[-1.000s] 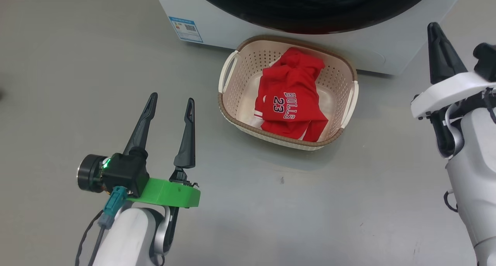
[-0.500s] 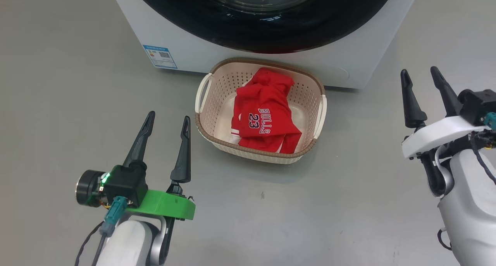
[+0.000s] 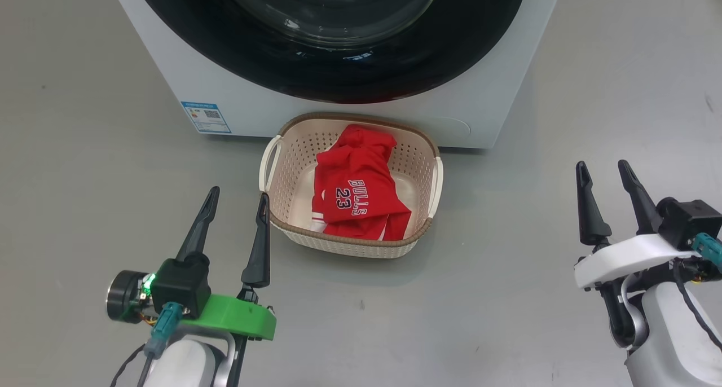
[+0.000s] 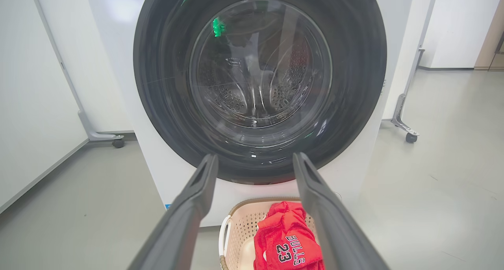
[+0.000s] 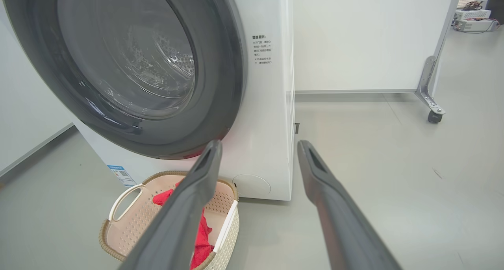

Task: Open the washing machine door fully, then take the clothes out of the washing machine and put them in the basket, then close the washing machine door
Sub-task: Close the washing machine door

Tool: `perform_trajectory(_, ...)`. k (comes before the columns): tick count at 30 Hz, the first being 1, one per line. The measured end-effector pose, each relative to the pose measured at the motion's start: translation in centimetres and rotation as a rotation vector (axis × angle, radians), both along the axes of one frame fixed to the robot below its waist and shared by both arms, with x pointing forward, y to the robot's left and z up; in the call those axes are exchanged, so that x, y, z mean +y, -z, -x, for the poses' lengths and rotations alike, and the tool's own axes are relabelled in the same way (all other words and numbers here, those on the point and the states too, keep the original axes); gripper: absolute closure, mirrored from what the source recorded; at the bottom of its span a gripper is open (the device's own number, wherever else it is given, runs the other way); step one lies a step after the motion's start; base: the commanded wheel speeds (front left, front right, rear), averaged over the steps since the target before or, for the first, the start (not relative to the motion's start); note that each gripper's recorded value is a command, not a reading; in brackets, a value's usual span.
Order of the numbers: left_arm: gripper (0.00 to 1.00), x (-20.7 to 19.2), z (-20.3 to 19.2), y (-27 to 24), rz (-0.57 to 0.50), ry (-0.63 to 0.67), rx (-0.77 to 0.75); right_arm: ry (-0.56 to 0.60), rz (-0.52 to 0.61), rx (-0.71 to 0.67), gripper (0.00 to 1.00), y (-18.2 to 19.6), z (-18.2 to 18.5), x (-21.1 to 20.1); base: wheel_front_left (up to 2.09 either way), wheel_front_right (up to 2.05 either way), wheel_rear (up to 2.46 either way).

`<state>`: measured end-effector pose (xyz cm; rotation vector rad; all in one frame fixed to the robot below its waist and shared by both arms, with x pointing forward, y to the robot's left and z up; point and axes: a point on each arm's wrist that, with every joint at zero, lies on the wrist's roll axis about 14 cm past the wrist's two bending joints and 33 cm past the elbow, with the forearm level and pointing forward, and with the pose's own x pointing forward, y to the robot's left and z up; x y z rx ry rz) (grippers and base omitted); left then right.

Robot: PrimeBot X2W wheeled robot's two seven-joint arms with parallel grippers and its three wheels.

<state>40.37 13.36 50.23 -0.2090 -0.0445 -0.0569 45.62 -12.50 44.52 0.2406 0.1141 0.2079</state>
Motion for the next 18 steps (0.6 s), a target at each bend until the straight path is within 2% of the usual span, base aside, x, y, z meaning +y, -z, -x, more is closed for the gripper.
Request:
perform_trajectory(12,0.0,-1.2,1.5,0.4,-0.001,0.039,0.016,0.07,0.001,-0.016,0.0,-1.0,4.1,-2.0,0.0,0.0,0.0)
perform_trajectory(18,0.0,-1.4,2.3,0.1,0.001,0.047,0.008,0.068,0.005,-0.023,0.0,-1.4,5.9,-2.0,0.0,0.0,0.0)
